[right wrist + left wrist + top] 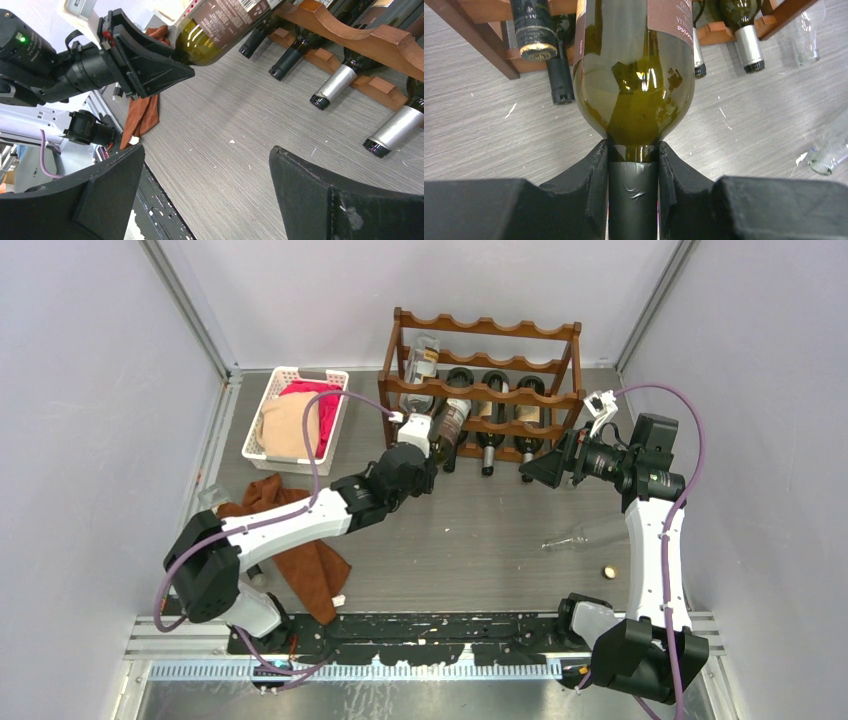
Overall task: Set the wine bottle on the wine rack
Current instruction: Place the wine bottle in the wine rack.
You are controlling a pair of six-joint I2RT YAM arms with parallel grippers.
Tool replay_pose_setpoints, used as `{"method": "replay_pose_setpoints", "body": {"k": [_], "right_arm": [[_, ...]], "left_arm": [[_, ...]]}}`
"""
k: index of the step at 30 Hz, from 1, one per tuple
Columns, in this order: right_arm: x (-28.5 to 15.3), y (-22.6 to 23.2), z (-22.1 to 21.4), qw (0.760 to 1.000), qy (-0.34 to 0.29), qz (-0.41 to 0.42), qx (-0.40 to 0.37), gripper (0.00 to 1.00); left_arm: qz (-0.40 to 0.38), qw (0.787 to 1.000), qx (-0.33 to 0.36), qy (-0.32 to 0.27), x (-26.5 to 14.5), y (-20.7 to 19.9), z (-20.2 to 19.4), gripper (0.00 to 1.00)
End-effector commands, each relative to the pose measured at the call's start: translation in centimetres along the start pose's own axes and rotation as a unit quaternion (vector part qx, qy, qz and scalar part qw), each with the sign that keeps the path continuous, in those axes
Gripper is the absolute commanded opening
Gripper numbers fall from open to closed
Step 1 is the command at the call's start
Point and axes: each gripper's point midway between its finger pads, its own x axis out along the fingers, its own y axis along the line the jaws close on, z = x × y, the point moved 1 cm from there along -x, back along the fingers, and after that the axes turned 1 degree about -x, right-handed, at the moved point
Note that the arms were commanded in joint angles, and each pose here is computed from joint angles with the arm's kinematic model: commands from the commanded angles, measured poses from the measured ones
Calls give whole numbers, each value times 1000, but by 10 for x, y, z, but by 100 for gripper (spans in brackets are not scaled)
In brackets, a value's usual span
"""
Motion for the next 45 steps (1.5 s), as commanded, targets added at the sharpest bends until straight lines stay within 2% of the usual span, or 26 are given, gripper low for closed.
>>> {"method": "replay_pose_setpoints", "body": {"k": [1, 25, 45], "right_arm": [[-3, 4, 12, 999, -13, -2, -33, 100], [-3, 5, 11, 999, -10, 3, -31, 100], [-3, 6, 11, 999, -11, 4, -32, 100]], "left_arm": [[-10, 987, -65, -149, 2, -19, 99, 0], [75, 980, -53, -176, 94, -8, 139, 0], [102, 976, -59, -183, 135, -10, 137, 0]]}}
